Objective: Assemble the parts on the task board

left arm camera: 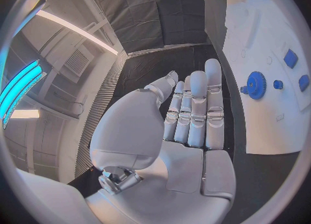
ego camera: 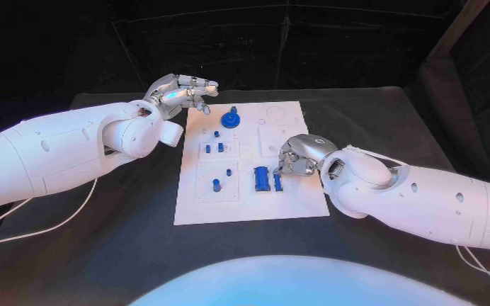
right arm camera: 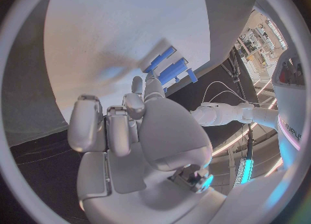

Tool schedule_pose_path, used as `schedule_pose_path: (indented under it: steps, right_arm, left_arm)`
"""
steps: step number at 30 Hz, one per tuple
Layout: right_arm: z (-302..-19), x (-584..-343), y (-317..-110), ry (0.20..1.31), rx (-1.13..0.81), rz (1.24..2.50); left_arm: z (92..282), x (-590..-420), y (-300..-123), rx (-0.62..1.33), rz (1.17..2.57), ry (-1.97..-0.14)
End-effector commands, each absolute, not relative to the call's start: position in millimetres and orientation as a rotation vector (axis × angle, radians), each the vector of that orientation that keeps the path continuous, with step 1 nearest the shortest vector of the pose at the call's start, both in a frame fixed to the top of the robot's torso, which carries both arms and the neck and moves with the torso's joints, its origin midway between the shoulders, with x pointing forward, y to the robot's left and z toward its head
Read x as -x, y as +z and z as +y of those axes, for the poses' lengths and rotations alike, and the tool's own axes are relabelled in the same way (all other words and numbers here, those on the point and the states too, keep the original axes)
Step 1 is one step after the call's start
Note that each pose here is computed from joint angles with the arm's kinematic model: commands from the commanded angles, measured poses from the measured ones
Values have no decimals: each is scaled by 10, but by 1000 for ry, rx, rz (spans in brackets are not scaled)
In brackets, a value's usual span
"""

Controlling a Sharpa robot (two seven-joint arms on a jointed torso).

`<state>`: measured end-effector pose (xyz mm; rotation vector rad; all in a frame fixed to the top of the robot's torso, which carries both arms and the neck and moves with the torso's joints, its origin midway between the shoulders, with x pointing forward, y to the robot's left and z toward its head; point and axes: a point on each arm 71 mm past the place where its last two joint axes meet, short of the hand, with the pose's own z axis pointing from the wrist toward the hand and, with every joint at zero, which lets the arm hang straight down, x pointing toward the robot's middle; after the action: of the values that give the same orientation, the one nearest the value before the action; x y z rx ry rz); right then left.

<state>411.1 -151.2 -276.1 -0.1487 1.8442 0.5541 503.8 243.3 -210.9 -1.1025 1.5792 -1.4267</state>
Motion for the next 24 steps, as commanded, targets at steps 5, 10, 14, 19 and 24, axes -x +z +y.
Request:
schedule_pose_path:
  steps: [5, 10, 14, 19, 24]
  right_arm:
    - [-1501, -4102, -2789, 528, 179, 1858]
    - [-1507, -4095, -2763, 545, 162, 1827]
    - [-1524, -4077, -2707, 587, 133, 1771]
    - [-1584, -4052, -2649, 710, 16, 1734]
    - [-1696, -4058, -2647, 918, -259, 1765]
  left_arm:
    - [2421, -5038, -2093, 1098, 1574, -1446]
    - [2427, -5037, -2094, 1099, 1574, -1445]
    - [2432, -5037, -2094, 1100, 1573, -1444]
    - [2440, -5039, -2095, 1100, 1572, -1442]
    - [2455, -5054, -2100, 1106, 1564, -1436]
